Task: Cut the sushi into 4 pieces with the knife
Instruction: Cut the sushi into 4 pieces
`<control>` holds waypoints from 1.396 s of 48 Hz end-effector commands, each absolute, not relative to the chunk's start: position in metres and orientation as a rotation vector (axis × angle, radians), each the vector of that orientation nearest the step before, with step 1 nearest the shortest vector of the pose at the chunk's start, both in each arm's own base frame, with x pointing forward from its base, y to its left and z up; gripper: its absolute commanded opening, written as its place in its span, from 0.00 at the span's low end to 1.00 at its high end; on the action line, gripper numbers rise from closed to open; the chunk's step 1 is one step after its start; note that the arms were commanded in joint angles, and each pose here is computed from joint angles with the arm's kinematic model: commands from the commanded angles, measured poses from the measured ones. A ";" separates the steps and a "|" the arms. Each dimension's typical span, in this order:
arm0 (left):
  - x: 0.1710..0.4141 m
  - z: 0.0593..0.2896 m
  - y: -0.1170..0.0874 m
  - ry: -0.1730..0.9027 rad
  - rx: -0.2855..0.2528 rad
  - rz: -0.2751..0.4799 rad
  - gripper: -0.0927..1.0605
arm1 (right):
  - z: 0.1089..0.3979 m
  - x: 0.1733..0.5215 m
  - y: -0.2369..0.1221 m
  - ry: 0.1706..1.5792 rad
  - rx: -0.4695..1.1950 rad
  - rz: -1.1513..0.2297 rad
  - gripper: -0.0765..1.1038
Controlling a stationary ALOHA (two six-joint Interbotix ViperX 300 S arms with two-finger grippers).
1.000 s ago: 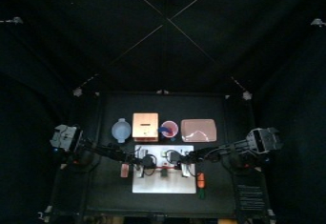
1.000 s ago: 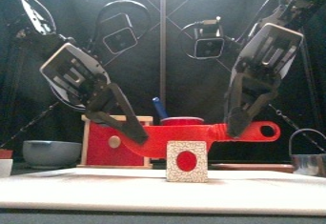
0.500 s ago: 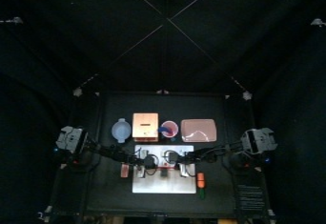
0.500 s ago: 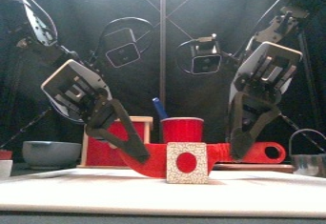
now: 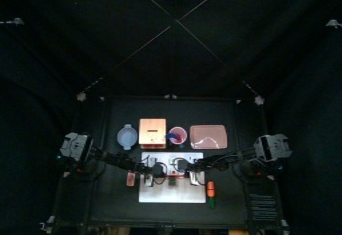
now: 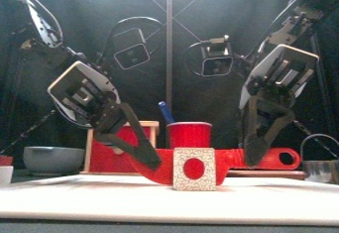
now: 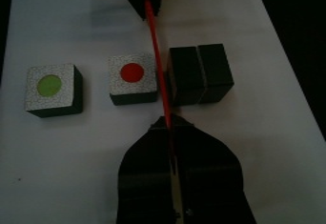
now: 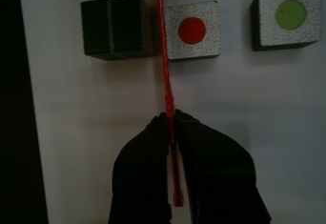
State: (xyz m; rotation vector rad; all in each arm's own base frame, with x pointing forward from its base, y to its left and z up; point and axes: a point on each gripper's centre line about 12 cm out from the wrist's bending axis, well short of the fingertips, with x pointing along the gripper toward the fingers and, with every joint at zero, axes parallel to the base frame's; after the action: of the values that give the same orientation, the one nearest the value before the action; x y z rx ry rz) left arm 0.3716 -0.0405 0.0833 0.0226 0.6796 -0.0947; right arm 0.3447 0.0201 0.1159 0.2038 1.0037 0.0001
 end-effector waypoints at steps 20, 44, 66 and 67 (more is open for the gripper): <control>0.374 0.130 -0.038 0.574 0.105 -0.138 0.26 | 0.170 0.358 0.019 0.881 0.216 0.020 0.32; 0.362 0.145 -0.082 0.556 0.144 -0.256 0.26 | 0.177 0.356 0.052 0.923 0.217 0.111 0.32; 0.366 0.121 -0.094 0.618 0.119 -0.266 0.26 | 0.149 0.357 0.054 0.998 0.225 0.101 0.32; 0.366 0.120 -0.095 0.621 0.118 -0.266 0.26 | 0.148 0.358 0.054 1.001 0.225 0.101 0.32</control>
State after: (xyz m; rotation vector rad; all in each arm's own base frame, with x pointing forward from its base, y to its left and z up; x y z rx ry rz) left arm 0.3622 -0.0857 0.1185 0.1104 0.6297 -0.2460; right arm 0.3533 0.0546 0.1498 0.2253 1.0016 0.1039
